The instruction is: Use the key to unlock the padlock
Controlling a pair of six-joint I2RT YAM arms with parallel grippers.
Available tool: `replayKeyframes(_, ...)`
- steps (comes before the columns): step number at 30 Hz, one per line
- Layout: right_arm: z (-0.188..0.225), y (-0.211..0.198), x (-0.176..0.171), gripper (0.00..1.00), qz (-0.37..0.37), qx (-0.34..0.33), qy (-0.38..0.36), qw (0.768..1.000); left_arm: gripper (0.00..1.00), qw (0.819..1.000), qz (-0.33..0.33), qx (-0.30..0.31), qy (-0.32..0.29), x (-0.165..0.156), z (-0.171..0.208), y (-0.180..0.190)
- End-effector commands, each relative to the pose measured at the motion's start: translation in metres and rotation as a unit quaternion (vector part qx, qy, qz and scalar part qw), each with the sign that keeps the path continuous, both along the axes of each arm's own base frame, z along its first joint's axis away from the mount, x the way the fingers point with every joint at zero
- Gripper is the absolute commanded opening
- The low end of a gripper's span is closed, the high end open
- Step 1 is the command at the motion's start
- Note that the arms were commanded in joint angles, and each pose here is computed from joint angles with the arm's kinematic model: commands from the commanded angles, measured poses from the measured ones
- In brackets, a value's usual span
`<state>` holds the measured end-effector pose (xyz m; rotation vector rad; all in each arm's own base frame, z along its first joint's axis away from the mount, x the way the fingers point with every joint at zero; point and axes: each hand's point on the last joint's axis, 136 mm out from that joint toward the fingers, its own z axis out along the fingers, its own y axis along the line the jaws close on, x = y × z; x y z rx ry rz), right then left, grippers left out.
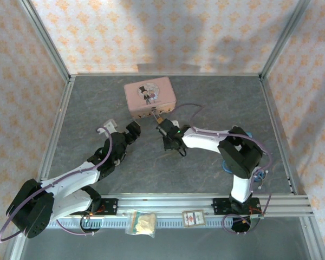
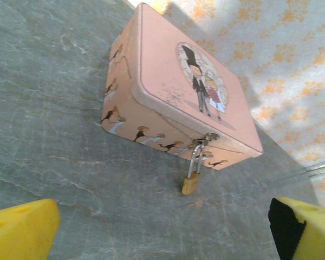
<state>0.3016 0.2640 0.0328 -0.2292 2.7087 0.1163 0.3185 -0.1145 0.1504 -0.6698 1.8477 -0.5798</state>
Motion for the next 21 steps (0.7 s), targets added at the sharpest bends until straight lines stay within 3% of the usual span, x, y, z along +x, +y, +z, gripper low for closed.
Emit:
replayKeyframes(1, 0.026, -0.004, 0.006, 0.00, -0.031, 0.080, 0.008, 0.996, 0.99, 0.999, -0.029, -0.026, -0.019, 0.005, 0.006, -0.013)
replayKeyframes(6, 0.073, 0.008, 0.022, 0.00, -0.059, 0.222, -0.017, 0.973, 0.99, 0.991, -0.099, -0.088, -0.033, 0.009, 0.008, -0.048)
replayKeyframes(10, 0.098, 0.011, 0.031, 0.00, -0.076, 0.297, -0.043, 0.951, 0.99, 0.980, -0.149, -0.122, -0.044, 0.009, 0.012, -0.075)
replayKeyframes(15, 0.132, 0.014, 0.035, 0.00, -0.068, 0.379, -0.075, 0.920, 0.99, 0.968, -0.146, -0.203, -0.005, 0.012, 0.000, -0.096)
replayKeyframes(21, 0.151, 0.027, 0.034, 0.00, -0.040, 0.432, -0.086, 0.897, 0.99, 0.914, -0.114, -0.389, 0.027, 0.018, 0.003, -0.120)
